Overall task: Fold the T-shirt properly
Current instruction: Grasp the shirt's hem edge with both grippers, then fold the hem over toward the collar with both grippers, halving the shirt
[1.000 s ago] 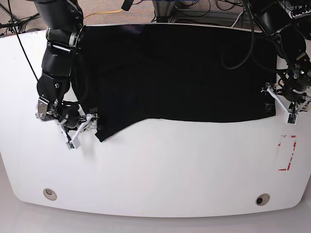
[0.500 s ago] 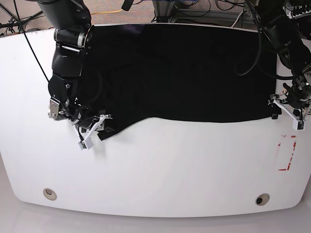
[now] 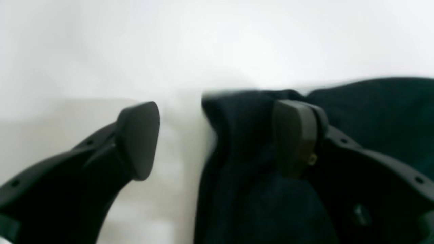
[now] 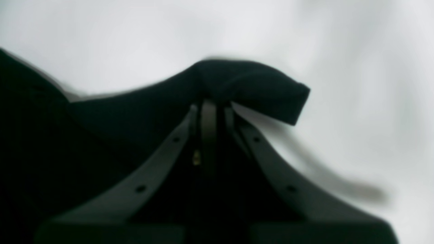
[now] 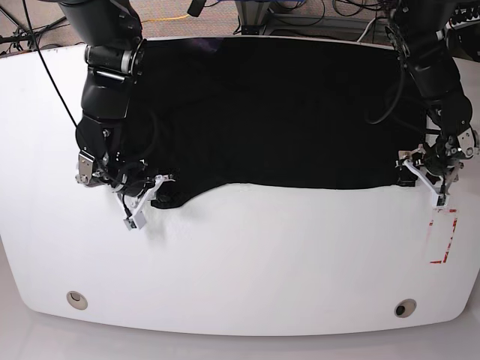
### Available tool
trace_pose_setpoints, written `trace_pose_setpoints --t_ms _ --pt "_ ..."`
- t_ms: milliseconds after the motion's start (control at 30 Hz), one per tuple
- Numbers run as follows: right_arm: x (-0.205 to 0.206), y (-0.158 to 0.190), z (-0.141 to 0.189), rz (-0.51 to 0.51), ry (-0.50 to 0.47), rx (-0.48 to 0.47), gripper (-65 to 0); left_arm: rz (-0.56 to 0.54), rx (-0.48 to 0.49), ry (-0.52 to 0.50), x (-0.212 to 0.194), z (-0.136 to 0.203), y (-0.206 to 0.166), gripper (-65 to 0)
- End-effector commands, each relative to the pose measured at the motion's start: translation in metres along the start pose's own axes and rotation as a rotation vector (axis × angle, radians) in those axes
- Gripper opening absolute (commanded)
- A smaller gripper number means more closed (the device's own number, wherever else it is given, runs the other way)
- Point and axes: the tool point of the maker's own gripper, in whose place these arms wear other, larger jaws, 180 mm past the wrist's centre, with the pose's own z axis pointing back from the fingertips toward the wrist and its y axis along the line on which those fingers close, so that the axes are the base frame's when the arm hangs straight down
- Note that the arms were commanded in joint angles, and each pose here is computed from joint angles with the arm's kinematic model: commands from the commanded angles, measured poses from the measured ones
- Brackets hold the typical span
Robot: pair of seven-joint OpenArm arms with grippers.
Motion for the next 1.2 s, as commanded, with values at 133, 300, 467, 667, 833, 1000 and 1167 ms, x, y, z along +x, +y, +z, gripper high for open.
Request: trace_pose_setpoints --t_ms 133,300,467,667,833,1000,1167 --pt "0.039 -0.002 0.019 0.078 -0.06 -0.033 -65.0 -0.005 0.017 -0.063 0.023 0.005 0.008 -44.9" --pt "0.057 0.0 0.032 0.133 -0.091 -0.058 -65.0 -0.011 0.019 -0.091 0.03 0.006 0.008 -65.0" --pt "0.067 0.003 0.043 0.178 -0.084 -0.084 -65.0 -0.056 0.042 -0.198 0.06 0.023 0.009 -65.0" --pt "0.067 0.005 0.072 0.27 -0.074 -0.154 -65.0 -0.14 0.077 -0.265 0.076 0.047 0.005 -65.0" --pt "0.049 0.01 0.091 0.327 -0.032 -0.206 -65.0 -0.173 0.086 -0.28 0.074 0.057 -0.001 -65.0" --pt "0.025 0.019 0.108 0.38 0.004 -0.245 -65.0 -0.195 0.087 -0.248 0.053 0.061 -0.004 -65.0" --pt "0.001 0.032 0.126 0.426 0.043 -0.277 -65.0 -0.203 0.086 -0.205 0.029 0.062 -0.004 -65.0"
